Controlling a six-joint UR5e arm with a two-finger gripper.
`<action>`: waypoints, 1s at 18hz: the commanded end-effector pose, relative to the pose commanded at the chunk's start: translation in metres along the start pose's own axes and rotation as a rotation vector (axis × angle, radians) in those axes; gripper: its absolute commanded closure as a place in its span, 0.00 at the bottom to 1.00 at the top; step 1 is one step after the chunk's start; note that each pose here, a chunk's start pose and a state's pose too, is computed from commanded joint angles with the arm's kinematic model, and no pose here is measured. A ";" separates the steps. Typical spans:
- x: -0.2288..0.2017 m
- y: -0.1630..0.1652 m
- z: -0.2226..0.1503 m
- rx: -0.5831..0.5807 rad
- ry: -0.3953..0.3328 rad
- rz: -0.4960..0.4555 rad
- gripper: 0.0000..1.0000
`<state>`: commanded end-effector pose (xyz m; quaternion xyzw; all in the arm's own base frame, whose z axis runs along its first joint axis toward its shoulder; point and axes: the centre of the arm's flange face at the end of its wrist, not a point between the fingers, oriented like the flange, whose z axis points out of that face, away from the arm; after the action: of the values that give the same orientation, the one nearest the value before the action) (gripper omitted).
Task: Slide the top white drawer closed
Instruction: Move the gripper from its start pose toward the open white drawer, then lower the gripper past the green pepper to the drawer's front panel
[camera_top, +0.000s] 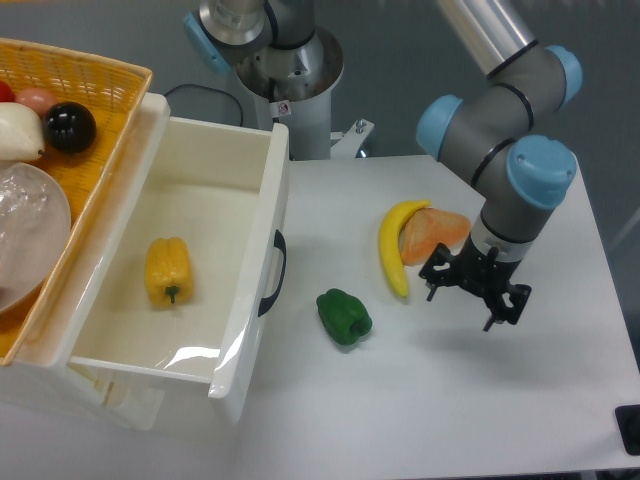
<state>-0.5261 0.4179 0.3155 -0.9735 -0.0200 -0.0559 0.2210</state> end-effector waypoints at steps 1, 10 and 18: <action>0.003 -0.002 -0.002 0.008 0.009 -0.016 0.21; 0.055 -0.013 0.012 -0.109 0.208 -0.189 0.53; 0.061 -0.017 0.010 -0.094 0.233 -0.277 0.96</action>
<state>-0.4655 0.4384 0.3208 -0.9575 -0.1257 -0.1990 0.1664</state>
